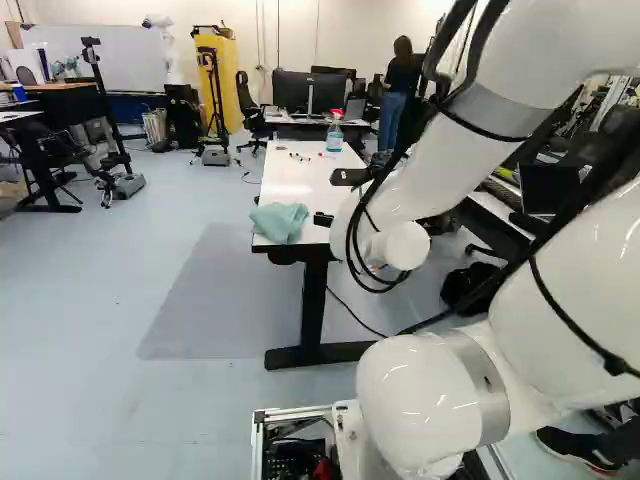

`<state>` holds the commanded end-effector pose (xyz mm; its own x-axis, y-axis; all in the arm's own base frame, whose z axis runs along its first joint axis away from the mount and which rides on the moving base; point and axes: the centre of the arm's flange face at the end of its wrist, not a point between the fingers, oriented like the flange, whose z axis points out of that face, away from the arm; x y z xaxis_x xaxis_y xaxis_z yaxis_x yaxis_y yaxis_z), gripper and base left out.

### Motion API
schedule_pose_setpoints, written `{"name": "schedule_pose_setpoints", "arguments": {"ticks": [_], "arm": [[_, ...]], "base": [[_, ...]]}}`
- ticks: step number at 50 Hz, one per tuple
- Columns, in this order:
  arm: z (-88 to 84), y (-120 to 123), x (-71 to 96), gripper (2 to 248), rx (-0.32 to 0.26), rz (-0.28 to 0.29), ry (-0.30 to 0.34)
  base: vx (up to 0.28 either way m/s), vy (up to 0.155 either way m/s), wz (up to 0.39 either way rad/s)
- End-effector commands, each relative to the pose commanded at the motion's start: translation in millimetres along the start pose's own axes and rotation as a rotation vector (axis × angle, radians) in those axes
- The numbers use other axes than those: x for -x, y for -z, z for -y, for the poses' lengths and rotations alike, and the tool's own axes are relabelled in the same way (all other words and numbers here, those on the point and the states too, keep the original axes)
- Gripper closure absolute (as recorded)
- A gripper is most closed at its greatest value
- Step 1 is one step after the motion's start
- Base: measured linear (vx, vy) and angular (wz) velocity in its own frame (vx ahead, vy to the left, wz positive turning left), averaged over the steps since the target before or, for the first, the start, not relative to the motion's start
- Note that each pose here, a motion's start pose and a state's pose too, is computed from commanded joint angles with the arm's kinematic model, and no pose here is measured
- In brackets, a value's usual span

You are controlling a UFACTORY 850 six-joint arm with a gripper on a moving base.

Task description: Clean the table with the green towel

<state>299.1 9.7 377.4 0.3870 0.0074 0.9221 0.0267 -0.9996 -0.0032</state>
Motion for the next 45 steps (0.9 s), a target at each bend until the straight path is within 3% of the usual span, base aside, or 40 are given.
{"name": "schedule_pose_setpoints", "arguments": {"ticks": [23, 45], "arm": [[-7.1, 17.0, 17.0, 3, 0.020, -0.051, -0.005], [-9.0, 22.2, 22.1, 3, 0.026, -0.066, -0.006]], "base": [[0.000, 0.000, 0.000], [0.000, 0.000, 0.000]]}}
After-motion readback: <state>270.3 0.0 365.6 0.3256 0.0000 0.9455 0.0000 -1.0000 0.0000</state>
